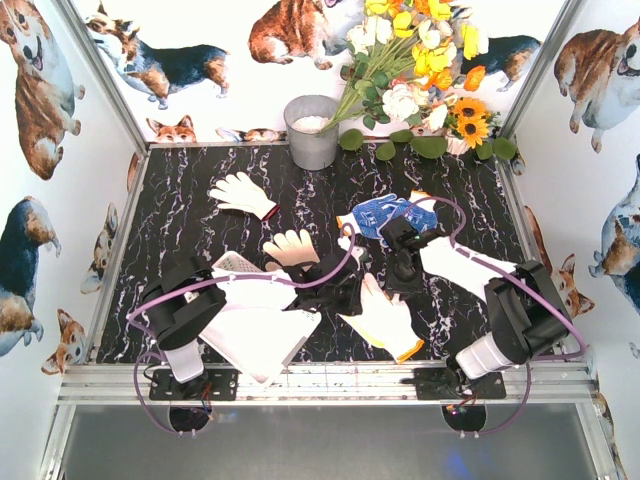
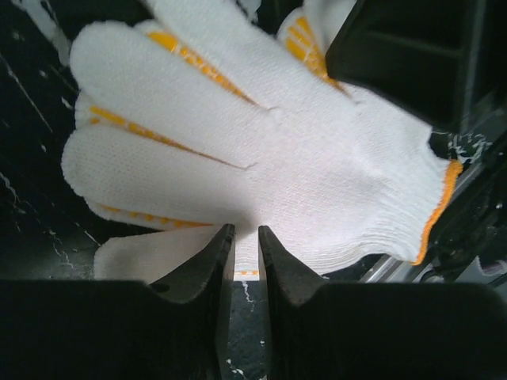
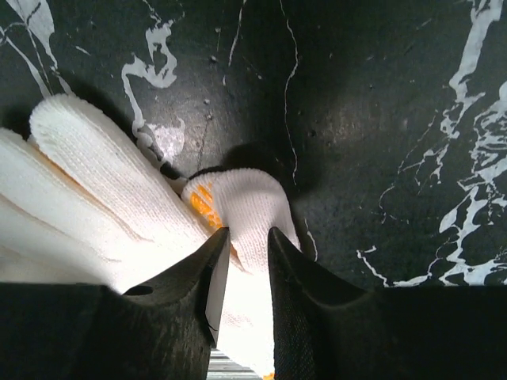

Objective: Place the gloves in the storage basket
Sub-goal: Adjust the glove at the center of the board, then pick up the glove from the center of the board.

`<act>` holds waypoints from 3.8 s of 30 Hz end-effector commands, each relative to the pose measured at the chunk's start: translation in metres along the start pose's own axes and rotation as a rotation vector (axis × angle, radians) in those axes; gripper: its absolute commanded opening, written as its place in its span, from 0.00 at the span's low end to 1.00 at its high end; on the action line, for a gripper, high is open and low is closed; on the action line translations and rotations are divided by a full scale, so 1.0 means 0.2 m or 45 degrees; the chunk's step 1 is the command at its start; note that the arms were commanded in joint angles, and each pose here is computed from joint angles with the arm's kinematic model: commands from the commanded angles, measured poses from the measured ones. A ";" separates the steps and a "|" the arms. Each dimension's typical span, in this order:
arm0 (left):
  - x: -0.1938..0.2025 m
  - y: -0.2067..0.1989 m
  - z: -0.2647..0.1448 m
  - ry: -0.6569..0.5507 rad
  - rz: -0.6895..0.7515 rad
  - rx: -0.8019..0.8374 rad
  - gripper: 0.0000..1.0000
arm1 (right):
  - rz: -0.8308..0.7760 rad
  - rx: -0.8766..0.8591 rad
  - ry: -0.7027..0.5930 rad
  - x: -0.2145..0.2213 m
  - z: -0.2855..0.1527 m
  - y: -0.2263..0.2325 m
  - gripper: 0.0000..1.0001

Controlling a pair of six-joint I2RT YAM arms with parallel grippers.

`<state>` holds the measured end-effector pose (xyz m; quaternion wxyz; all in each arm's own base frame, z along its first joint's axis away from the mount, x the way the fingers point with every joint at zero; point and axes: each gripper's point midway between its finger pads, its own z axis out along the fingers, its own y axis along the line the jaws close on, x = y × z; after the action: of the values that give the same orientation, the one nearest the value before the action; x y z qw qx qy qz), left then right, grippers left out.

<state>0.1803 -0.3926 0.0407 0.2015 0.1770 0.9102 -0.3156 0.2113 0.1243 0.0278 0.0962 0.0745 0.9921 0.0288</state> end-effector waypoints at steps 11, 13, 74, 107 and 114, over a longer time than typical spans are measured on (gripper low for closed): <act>0.22 0.15 0.04 0.106 -0.042 -0.074 0.11 | -0.028 0.000 -0.118 -0.16 0.01 0.05 0.13; 0.23 0.16 0.04 0.108 -0.044 -0.081 0.11 | -0.023 -0.020 -0.122 -0.15 -0.01 0.06 0.10; 0.03 -0.06 -0.18 -0.039 0.012 -0.054 0.31 | -0.011 -0.335 -0.115 0.00 -0.26 0.09 0.63; -0.10 0.21 0.10 -0.047 0.069 -0.290 0.16 | 0.255 -0.252 0.135 0.31 -0.04 -0.11 0.43; -0.25 0.22 0.15 -0.070 0.175 -0.216 0.16 | 0.317 -0.253 0.117 0.33 -0.06 -0.12 0.48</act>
<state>0.2305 -0.3927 0.0261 0.2502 0.1768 0.9219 -0.2371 0.1458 0.1118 0.0245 0.0529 0.1649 0.9745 0.1424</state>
